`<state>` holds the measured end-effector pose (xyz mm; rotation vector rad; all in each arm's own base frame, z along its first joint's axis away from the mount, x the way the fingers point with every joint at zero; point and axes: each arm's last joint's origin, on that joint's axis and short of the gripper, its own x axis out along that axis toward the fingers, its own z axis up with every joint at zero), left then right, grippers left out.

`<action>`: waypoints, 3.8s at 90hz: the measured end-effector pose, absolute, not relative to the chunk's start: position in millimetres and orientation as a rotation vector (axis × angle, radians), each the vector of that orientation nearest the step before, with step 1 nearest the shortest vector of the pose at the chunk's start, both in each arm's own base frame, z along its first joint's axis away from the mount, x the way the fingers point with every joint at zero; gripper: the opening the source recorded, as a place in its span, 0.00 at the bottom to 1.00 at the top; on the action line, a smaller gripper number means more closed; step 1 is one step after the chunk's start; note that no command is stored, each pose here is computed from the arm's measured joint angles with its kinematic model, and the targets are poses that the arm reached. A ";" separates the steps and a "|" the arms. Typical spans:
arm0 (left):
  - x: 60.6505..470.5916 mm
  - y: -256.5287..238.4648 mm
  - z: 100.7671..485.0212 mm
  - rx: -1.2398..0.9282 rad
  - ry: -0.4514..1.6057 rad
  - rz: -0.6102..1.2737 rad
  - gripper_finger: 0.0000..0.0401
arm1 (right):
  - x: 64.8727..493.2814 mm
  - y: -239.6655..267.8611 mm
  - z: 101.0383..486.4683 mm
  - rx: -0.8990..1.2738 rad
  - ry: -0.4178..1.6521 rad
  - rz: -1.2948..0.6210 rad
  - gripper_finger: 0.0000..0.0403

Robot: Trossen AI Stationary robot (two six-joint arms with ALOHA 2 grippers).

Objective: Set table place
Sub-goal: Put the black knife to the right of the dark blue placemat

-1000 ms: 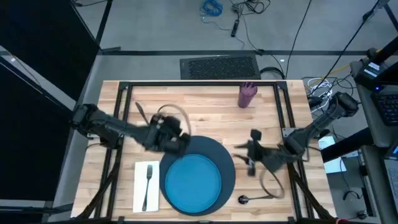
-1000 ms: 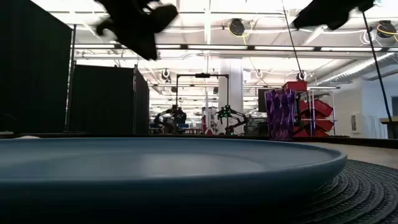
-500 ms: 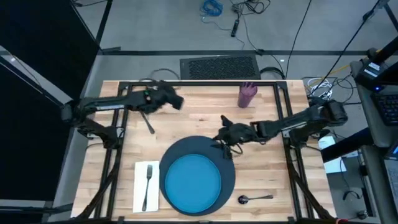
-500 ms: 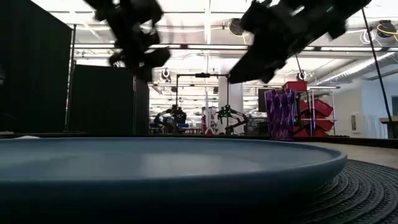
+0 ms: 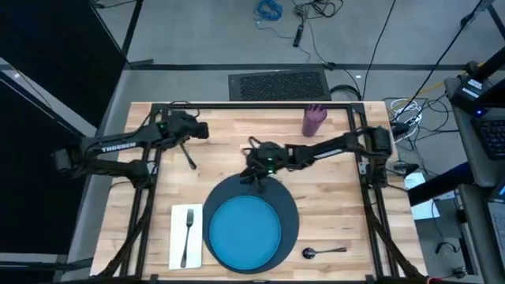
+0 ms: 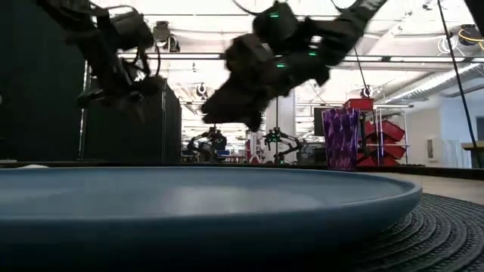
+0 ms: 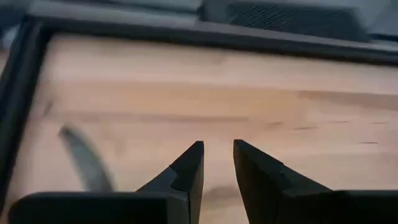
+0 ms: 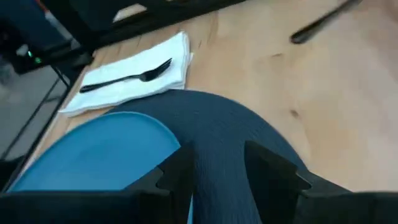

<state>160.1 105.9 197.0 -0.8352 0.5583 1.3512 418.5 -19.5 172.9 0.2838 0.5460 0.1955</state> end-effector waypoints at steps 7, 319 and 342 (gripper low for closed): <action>157.0 106.7 191.8 -0.834 0.607 1.384 0.18 | 429.0 -16.6 179.4 0.247 0.547 0.214 0.31; 145.2 67.9 207.0 -0.221 0.404 1.040 0.18 | 511.1 -128.6 126.9 0.322 0.861 -0.011 0.01; 145.7 67.6 206.8 -0.233 0.404 1.023 0.18 | 507.8 -127.6 126.3 0.315 0.902 -0.006 0.00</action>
